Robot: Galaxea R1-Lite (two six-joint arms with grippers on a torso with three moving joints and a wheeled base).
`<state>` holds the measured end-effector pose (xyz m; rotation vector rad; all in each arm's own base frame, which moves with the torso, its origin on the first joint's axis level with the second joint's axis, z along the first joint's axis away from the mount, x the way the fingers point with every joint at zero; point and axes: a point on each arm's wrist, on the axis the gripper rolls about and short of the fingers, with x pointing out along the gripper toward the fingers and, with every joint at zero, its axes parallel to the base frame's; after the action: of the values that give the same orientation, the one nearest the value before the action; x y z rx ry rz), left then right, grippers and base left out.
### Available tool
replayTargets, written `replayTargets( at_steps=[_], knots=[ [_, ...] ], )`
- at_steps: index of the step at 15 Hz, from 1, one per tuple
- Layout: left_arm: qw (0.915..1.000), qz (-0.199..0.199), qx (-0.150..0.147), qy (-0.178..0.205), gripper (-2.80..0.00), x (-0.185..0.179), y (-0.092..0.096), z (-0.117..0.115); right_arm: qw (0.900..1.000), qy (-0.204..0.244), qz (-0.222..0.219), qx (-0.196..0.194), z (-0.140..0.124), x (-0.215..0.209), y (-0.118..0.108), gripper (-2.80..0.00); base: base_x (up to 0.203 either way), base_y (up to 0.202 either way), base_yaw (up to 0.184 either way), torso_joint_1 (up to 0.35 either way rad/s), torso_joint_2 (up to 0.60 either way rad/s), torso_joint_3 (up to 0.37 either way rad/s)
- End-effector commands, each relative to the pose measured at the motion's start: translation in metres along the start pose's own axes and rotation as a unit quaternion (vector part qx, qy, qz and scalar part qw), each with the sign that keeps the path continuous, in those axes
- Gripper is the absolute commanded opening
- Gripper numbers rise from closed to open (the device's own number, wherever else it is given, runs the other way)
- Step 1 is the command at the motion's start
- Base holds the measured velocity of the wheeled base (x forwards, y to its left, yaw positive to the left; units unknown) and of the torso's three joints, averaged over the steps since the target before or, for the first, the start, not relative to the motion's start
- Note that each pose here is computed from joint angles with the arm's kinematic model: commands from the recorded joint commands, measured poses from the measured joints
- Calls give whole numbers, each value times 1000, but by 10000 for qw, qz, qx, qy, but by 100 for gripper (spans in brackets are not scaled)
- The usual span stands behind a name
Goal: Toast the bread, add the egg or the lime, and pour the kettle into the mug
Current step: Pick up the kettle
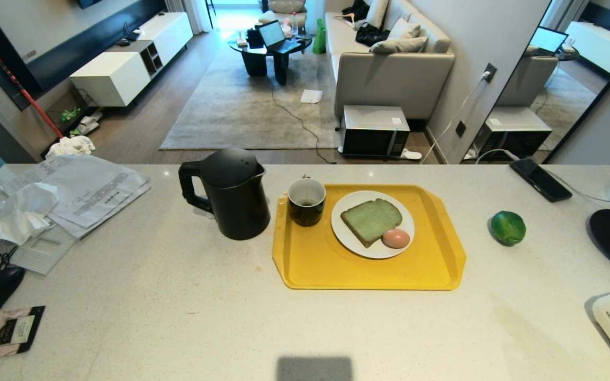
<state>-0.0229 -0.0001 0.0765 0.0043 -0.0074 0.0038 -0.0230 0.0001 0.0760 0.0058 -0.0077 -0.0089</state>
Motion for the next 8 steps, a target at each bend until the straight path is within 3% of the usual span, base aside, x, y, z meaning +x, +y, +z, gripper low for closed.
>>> replayTargets(
  at_steps=[1, 8],
  knots=[
    [10000, 4, 2, 7, -280, 0, 0, 0, 10000, 8, -1, 1, 0, 0, 0, -280, 0, 0, 0, 0, 0, 0],
    [10000, -2, 55, 35, -280, 0, 0, 0, 10000, 8, -1, 1, 0, 0, 0, -280, 0, 0, 0, 0, 0, 0]
  ],
)
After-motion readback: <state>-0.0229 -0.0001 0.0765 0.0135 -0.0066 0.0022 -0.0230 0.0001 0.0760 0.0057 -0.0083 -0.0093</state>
